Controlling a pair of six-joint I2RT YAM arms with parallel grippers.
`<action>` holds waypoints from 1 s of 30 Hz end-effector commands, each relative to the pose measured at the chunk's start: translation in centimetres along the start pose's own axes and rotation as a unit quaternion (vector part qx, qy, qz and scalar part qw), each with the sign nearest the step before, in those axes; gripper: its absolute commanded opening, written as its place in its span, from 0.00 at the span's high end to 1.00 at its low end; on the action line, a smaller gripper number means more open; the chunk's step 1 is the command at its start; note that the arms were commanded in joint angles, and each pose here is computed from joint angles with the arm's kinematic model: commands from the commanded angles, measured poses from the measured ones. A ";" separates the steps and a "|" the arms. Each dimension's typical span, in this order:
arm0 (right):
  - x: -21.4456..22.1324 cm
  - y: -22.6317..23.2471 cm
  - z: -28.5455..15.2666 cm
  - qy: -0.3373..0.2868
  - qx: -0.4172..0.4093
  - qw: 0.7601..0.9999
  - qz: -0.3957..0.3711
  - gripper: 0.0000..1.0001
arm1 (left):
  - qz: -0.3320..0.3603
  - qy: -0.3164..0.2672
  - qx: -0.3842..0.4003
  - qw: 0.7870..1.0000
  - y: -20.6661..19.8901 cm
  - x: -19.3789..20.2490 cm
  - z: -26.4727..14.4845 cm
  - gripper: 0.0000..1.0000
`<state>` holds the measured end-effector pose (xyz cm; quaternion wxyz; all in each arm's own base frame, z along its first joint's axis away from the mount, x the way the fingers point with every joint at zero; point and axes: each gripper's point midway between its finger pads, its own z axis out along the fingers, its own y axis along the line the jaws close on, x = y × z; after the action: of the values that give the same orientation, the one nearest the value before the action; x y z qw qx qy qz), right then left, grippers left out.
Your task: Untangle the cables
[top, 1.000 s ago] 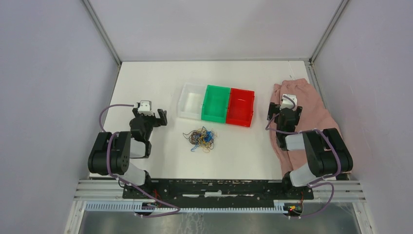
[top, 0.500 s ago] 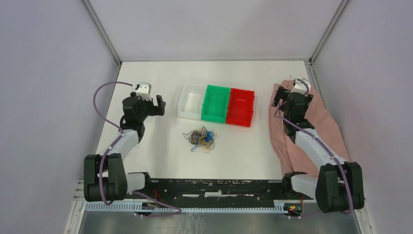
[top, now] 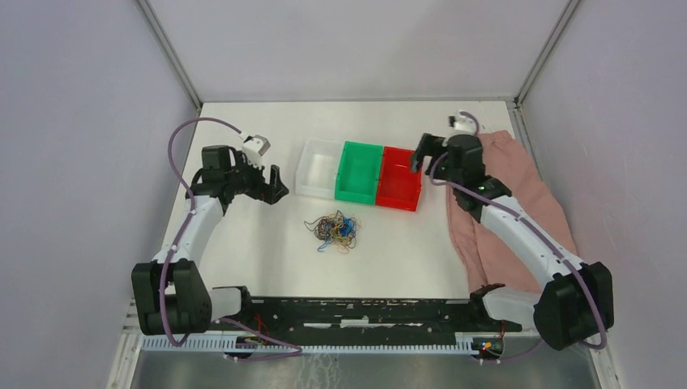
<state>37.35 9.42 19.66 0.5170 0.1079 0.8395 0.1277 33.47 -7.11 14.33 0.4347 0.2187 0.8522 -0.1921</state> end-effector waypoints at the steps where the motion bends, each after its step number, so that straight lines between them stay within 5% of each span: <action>1: 3.3 8.9 -1.8 0.040 -0.099 0.991 -0.081 0.11 | 0.017 0.008 0.067 0.998 -2.8 0.1 -1.2 0.01; 14: 19.1 21.6 -4.9 0.205 -0.265 0.916 -0.220 0.44 | 0.025 0.033 0.077 0.996 -4.6 0.0 -4.2 0.01; 30: 20.4 22.9 -4.9 0.233 -0.291 0.894 -0.248 0.91 | 0.027 0.014 0.073 0.997 -6.0 -1.2 -6.3 0.01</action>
<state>24.60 35.74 9.63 0.3085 -0.2829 0.8778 0.2329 26.83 -8.48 17.09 0.3835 0.2562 0.8563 -0.2324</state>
